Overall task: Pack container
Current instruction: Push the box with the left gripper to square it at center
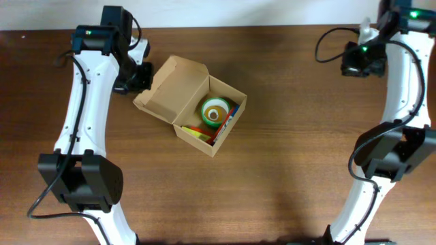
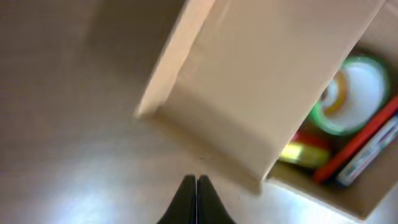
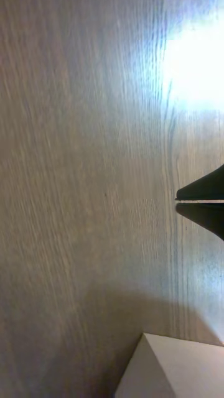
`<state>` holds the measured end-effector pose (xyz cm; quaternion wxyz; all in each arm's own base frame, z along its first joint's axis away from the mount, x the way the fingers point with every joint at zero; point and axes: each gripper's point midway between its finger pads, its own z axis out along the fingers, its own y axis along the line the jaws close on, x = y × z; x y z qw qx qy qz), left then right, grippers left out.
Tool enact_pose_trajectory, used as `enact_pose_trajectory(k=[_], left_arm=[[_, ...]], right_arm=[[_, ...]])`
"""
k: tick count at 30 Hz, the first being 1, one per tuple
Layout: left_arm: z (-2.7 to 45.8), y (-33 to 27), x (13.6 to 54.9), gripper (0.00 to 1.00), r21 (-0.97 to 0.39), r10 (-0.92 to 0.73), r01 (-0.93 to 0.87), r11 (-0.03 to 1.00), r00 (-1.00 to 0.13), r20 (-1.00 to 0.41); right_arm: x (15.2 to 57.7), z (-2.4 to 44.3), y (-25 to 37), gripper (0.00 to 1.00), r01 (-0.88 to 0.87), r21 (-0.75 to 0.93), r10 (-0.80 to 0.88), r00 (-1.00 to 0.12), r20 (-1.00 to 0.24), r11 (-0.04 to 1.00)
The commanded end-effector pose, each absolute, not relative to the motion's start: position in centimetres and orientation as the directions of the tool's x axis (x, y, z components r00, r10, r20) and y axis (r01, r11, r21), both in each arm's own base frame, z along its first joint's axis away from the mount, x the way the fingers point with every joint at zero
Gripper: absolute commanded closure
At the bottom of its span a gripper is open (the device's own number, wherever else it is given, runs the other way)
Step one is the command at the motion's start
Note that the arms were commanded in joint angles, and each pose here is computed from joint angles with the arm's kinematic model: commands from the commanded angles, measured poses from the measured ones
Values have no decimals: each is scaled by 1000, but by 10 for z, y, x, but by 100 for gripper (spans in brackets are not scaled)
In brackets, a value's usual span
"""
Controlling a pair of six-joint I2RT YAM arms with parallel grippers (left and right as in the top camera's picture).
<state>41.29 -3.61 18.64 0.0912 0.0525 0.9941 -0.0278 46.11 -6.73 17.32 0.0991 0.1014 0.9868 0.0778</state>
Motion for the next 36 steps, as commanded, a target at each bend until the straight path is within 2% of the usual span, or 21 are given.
enact_pose_trajectory(k=[1, 4, 7, 10, 16, 24, 36], left_arm=[[186, -29, 405, 98, 0, 149, 151, 988, -976, -159], [162, -27, 389, 98, -4, 158, 159, 987, -982, -106], [110, -22, 348, 98, 1, 166, 166, 986, -985, -40], [79, -27, 340, 99, -28, 169, 170, 985, -985, -31], [68, -30, 380, 94, -16, 157, 162, 987, -971, -180], [22, -39, 415, 94, -28, 132, 142, 989, -966, -223], [67, -54, 475, 88, -93, 56, 104, 990, -905, -421]], right_arm=[[462, 174, -57, 96, 147, 168, 178, -966, -185, 975], [456, 173, -61, 96, 162, 169, 190, -968, -164, 972], [453, 173, -67, 96, 177, 174, 205, -966, -157, 969], [457, 174, -67, 96, 174, 177, 204, -964, -171, 969], [458, 174, -66, 96, 170, 177, 201, -964, -176, 970], [461, 175, -66, 96, 167, 176, 200, -962, -187, 970], [468, 176, -51, 96, 130, 176, 166, -964, -208, 976]])
